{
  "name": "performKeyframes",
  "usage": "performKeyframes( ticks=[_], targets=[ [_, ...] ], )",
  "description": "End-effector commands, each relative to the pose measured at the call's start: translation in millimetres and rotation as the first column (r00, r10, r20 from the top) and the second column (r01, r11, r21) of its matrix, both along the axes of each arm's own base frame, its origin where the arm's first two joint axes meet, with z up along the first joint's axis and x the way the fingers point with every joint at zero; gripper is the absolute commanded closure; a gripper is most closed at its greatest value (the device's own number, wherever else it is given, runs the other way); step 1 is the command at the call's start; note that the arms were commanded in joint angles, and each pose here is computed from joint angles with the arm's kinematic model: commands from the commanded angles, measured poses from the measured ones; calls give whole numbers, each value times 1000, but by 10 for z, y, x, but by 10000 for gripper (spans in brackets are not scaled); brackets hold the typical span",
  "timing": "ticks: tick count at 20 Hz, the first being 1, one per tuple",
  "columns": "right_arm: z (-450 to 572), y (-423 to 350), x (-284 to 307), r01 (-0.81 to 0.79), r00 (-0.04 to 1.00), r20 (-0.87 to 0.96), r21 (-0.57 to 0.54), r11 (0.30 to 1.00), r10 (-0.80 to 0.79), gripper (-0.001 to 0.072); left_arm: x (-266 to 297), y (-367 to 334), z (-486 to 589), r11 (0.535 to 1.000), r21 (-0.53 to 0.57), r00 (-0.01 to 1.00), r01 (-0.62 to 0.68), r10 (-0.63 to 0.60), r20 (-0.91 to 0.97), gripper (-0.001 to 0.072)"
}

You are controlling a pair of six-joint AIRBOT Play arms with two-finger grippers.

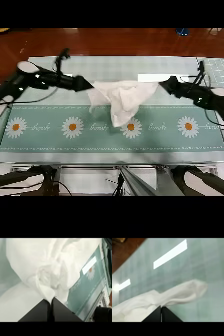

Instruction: Fold the shirts.

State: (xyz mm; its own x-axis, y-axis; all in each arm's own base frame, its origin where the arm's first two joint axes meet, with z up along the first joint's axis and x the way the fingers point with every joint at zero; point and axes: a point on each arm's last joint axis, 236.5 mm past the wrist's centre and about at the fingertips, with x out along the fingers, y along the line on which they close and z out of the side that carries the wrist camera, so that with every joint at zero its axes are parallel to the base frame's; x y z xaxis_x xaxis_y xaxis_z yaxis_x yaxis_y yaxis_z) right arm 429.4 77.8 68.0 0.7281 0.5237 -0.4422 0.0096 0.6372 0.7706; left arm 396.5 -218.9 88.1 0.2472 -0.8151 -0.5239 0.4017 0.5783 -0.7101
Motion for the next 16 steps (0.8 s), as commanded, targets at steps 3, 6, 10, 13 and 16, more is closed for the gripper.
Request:
performKeyframes(
  ticks=[3, 6, 10, 13, 16],
  targets=[
    [1660, -350, -124, 84, 938, 346, -161, 983, -23, 679, 207, 320, 1769, 994, -61, 920, -92, 108, 378, 681],
    [2559, -401, -313, 153, 865, 501, -238, 959, -13, 679, -69, 305, 2761, 995, -83, 816, -62, 98, 570, 681],
    [3419, -360, -650, 213, 782, 624, -290, 933, 16, 679, -648, 293, 3847, 991, -129, 660, -37, 122, 742, 681],
    [3913, -229, -976, 221, 718, 694, -303, 927, 55, 679, -1125, 290, 4345, 987, -160, 565, -21, 144, 812, 682],
    [4105, -86, -1323, 198, 726, 674, -394, 898, 136, 678, -1549, 325, 4434, 990, -135, 545, -46, 138, 827, 682]
  ],
)
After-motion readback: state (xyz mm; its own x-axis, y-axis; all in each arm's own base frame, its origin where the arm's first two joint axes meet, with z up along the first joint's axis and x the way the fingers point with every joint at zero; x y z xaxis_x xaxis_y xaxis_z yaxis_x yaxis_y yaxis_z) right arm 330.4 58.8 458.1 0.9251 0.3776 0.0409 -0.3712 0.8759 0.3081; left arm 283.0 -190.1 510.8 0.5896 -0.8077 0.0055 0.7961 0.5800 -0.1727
